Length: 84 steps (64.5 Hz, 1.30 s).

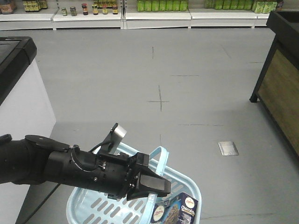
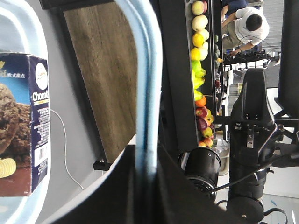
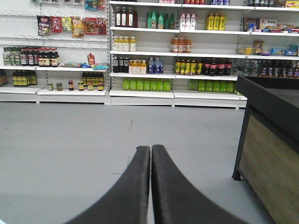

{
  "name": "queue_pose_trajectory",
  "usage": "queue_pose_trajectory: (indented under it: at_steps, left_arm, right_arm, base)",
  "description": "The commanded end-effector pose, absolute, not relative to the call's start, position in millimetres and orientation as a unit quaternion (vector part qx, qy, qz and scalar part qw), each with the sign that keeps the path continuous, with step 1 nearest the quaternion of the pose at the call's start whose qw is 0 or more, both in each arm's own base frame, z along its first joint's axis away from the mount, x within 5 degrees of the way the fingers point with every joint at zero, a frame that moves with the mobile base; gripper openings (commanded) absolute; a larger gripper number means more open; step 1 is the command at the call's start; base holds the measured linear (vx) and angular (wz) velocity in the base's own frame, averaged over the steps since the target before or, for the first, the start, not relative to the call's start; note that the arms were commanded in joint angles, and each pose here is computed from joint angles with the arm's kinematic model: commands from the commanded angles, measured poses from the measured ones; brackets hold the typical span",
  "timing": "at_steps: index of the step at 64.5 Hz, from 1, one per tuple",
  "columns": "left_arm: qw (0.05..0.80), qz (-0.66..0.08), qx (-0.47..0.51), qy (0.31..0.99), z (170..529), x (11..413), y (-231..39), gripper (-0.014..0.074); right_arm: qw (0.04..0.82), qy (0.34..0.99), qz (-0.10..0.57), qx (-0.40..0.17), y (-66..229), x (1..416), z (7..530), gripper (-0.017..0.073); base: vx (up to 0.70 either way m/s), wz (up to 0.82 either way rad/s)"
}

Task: Left arm holds basket, right arm returns cookies
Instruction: 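Drive forward toward the drink shelves holding the basket in the left gripper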

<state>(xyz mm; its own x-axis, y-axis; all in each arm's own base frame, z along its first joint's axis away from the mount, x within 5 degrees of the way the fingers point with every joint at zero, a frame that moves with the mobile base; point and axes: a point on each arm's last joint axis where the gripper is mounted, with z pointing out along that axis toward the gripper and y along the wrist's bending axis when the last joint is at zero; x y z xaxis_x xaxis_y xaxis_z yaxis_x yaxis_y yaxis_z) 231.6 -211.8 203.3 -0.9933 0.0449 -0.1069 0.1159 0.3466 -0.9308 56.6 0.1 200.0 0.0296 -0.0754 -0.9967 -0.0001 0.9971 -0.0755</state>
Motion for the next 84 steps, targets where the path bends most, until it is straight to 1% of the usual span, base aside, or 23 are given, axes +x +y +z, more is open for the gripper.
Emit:
queue_pose_trajectory:
  at_steps: [1,32,84]
  left_arm:
    - [0.045,-0.621,0.058,0.781,232.8,230.4,-214.6,-0.0006]
    - [0.045,-0.621,0.058,0.781,232.8,230.4,-214.6,-0.0006]
    - [0.045,-0.621,0.058,0.781,232.8,230.4,-214.6,-0.0006]
  right_arm:
    - [0.745,0.666,-0.028,-0.029,0.4,55.5,207.4,-0.0008]
    - [0.744,0.667,-0.028,-0.029,0.4,55.5,207.3,-0.0008]
    - [0.744,0.666,-0.028,-0.029,0.4,55.5,207.4,-0.0008]
  base:
    - [0.40,-0.06]
    - [0.40,-0.05]
    - [0.40,0.06]
